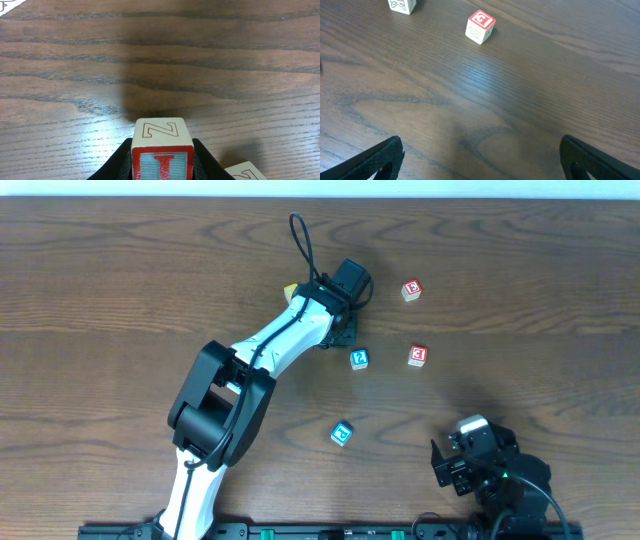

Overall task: Spell out Ai2
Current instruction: 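Carry the I block with left gripper toward the table center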

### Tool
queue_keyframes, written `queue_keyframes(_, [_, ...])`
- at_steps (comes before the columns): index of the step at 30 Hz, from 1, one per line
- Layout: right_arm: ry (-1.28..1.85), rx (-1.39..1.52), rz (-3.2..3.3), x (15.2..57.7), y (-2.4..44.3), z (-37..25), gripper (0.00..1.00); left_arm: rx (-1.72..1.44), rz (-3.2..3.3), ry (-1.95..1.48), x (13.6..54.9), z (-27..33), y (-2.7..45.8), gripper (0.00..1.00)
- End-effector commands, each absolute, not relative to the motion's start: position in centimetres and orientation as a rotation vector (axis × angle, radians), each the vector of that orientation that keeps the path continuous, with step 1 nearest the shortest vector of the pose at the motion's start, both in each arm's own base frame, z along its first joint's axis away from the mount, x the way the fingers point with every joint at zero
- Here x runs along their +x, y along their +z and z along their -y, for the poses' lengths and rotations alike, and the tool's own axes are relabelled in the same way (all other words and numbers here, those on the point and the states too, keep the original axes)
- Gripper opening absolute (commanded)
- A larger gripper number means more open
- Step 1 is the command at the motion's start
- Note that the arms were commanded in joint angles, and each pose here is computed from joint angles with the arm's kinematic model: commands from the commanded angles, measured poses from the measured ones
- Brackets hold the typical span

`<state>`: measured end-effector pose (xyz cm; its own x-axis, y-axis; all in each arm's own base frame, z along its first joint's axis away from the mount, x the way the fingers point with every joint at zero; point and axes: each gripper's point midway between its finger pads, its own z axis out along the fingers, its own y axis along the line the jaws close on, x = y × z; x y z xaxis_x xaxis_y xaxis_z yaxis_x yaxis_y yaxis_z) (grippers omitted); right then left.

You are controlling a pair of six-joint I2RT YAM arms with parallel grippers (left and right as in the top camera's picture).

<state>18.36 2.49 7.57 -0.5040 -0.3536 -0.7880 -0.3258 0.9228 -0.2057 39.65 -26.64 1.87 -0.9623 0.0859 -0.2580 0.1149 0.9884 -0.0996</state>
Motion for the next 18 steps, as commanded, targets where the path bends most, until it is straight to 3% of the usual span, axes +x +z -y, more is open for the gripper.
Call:
queue_keyframes(1, [-0.044,-0.493,-2.140,18.33,7.21,-2.43,0.99,0.125,-2.893,-0.125,39.80,26.22,0.69,0.09])
queue_keyframes(6, [-0.044,-0.493,-2.140,18.33,7.21,-2.42,0.99,0.123,-2.883,-0.119,40.04,26.20,0.68,0.09])
queue_keyframes(12, [-0.044,-0.493,-2.140,18.33,7.21,-2.43,0.99,0.123,-2.897,-0.107,39.89,26.09,-0.04,0.16])
queue_keyframes(18, [-0.044,-0.493,-2.140,18.33,7.21,-2.42,0.99,0.124,-2.897,-0.106,39.90,26.08,-0.05,0.37])
